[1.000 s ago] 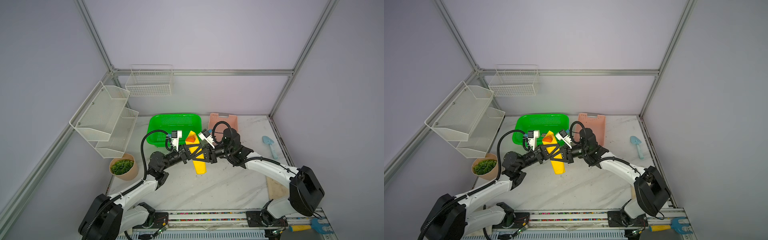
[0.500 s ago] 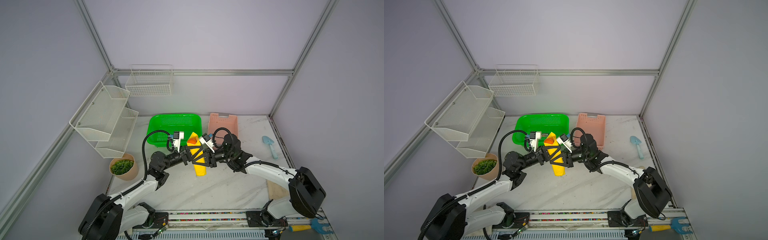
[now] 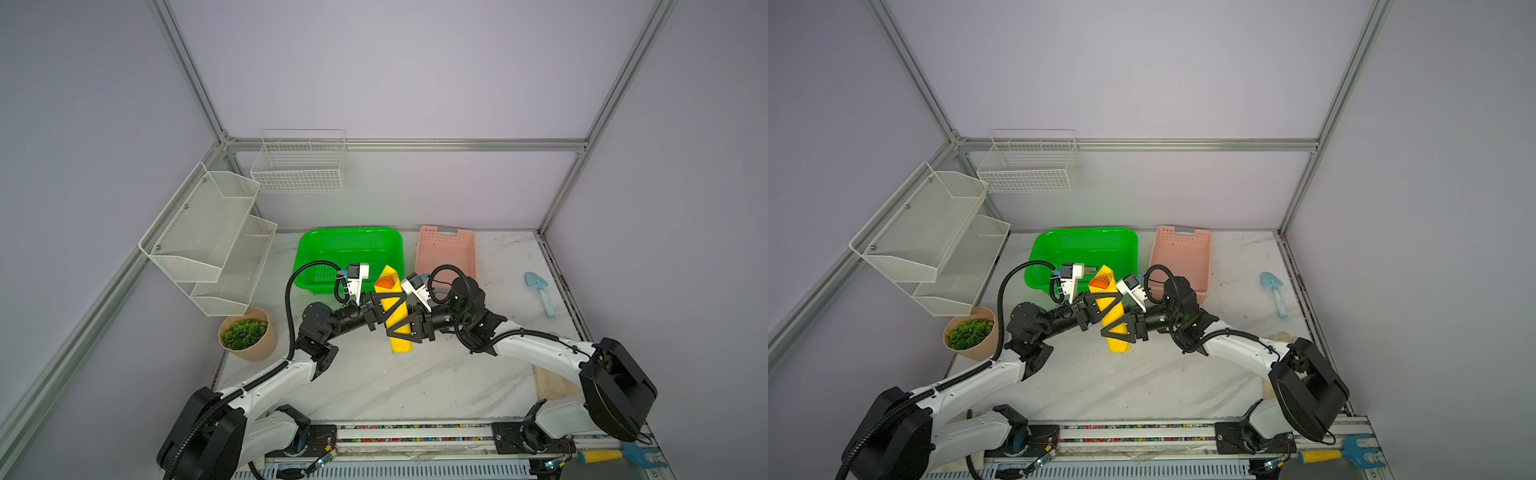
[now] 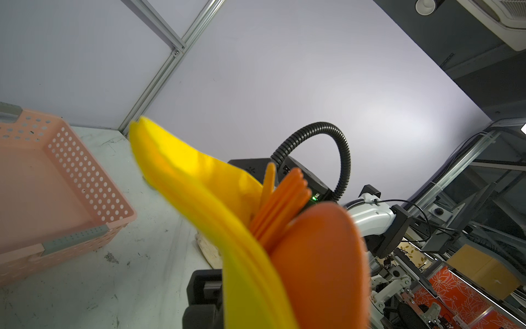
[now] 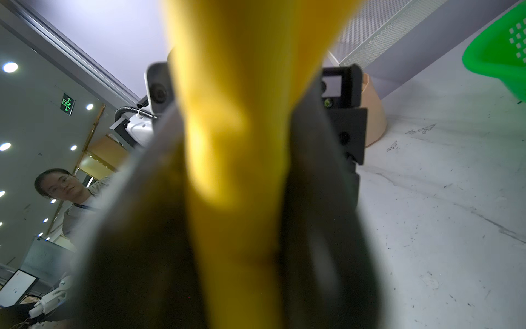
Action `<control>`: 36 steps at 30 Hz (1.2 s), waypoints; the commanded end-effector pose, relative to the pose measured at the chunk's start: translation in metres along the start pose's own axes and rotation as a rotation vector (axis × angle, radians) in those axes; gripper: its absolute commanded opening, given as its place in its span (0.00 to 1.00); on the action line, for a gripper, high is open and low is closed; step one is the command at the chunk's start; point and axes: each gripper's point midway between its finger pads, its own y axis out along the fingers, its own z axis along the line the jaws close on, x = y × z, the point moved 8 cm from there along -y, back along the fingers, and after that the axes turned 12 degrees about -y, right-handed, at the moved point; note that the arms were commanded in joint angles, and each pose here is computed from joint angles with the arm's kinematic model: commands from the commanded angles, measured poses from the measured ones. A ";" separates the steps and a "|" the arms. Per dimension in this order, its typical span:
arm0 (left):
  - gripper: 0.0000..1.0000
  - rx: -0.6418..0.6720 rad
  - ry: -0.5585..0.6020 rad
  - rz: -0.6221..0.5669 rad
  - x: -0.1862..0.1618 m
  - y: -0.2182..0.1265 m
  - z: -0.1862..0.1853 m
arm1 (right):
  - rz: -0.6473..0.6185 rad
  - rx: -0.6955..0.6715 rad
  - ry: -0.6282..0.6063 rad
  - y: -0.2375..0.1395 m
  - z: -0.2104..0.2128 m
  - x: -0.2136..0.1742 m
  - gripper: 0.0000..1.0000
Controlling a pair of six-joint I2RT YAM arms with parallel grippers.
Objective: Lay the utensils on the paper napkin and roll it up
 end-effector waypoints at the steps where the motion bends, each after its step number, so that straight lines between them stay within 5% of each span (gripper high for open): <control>1: 0.00 -0.126 0.132 -0.058 0.026 0.011 -0.042 | 0.007 0.034 0.008 0.004 0.007 -0.008 0.42; 5: 0.00 -0.132 0.139 -0.060 0.028 0.011 -0.044 | -0.008 0.025 0.024 0.004 0.006 -0.011 0.12; 8: 0.00 -0.132 0.139 -0.058 0.027 0.011 -0.045 | -0.017 0.025 0.029 0.002 0.007 -0.014 0.04; 9: 0.00 -0.132 0.142 -0.061 0.028 0.010 -0.045 | -0.017 0.025 0.033 0.002 0.008 -0.015 0.09; 11: 0.00 -0.133 0.142 -0.062 0.028 0.010 -0.046 | -0.018 0.021 0.034 0.002 0.009 -0.017 0.35; 15: 0.00 -0.135 0.145 -0.063 0.029 0.011 -0.047 | -0.018 0.010 0.044 0.000 0.012 -0.024 0.45; 21: 0.00 -0.140 0.143 -0.062 0.031 0.013 -0.048 | -0.016 -0.002 0.066 -0.001 0.013 -0.035 0.35; 29: 0.00 -0.149 0.143 -0.066 0.034 0.015 -0.050 | -0.030 -0.008 0.077 0.000 0.012 -0.041 0.40; 33: 0.00 -0.156 0.138 -0.066 0.035 0.016 -0.050 | -0.037 -0.015 0.074 0.000 0.012 -0.038 0.15; 36: 0.00 -0.156 0.137 -0.062 0.034 0.016 -0.049 | -0.038 -0.005 0.072 0.001 0.013 -0.037 0.07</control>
